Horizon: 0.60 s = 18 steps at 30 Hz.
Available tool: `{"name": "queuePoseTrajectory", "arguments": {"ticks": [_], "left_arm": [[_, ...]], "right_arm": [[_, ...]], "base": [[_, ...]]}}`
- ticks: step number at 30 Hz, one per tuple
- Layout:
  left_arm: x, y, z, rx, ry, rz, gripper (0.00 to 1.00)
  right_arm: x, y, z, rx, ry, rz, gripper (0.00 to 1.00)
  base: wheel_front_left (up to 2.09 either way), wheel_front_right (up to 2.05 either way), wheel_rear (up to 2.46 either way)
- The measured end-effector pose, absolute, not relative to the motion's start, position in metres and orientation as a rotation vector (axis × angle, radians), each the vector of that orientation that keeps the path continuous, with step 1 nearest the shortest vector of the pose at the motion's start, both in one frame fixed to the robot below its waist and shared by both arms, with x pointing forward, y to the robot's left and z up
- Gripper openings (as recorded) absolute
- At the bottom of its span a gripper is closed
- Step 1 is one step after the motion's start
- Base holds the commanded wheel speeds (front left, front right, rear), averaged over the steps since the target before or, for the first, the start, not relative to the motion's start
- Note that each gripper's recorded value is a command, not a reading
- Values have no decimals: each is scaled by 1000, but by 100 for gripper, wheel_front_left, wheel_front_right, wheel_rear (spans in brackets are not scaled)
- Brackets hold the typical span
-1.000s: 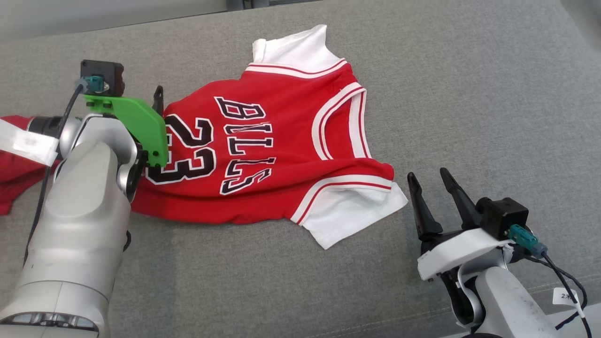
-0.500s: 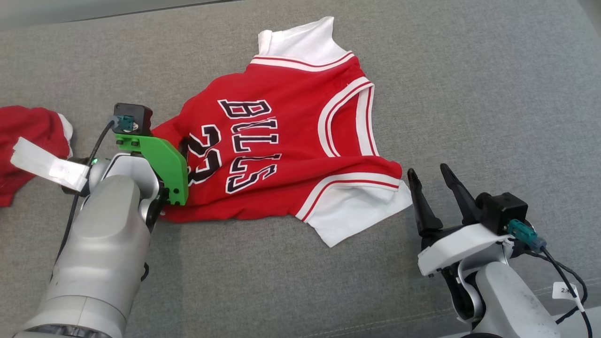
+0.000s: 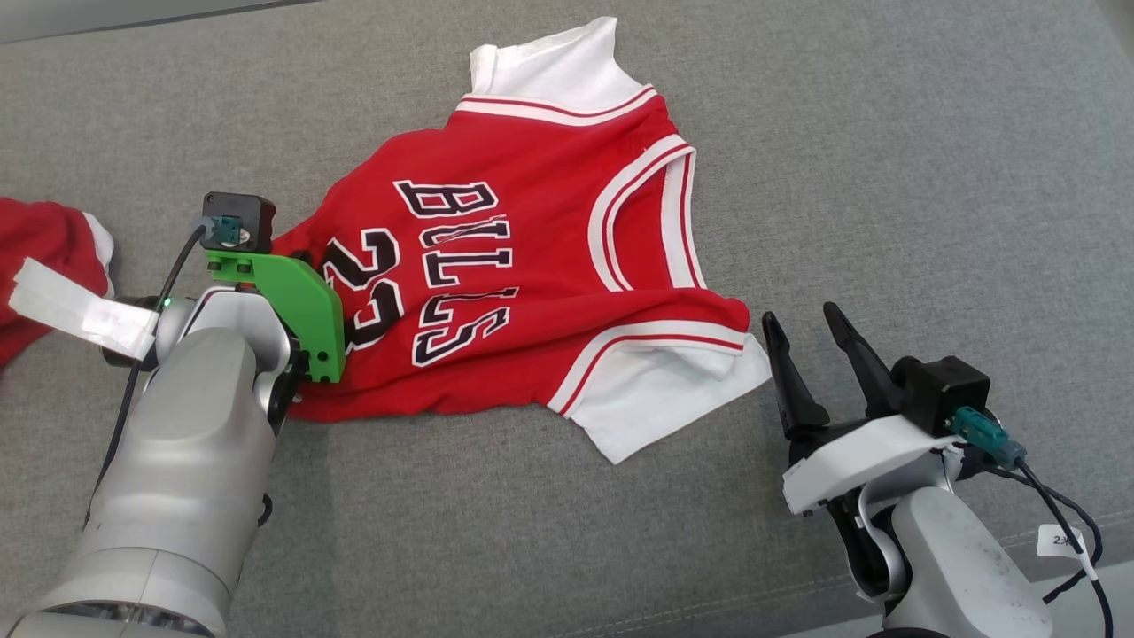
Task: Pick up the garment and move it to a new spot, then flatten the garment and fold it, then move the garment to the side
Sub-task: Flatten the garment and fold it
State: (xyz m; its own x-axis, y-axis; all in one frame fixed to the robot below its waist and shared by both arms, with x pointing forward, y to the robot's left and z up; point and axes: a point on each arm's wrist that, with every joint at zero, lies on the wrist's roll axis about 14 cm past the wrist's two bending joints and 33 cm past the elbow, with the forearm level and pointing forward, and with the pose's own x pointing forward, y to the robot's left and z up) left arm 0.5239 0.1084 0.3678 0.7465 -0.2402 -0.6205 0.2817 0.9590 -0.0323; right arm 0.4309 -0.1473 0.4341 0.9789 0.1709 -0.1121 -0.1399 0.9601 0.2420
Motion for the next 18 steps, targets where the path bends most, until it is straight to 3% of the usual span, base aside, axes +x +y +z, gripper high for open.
{"name": "queuePoseTrajectory", "arguments": {"ticks": [11,18], "left_arm": [[553,108,401,41,473,-267,0],[600,124,462,28,225,-173,0]], "right_arm": [[432,-148,431,244,139,152,100],[433,-152,429,245,142,138,100]], "base": [[0,0,0],[0,0,0]]}}
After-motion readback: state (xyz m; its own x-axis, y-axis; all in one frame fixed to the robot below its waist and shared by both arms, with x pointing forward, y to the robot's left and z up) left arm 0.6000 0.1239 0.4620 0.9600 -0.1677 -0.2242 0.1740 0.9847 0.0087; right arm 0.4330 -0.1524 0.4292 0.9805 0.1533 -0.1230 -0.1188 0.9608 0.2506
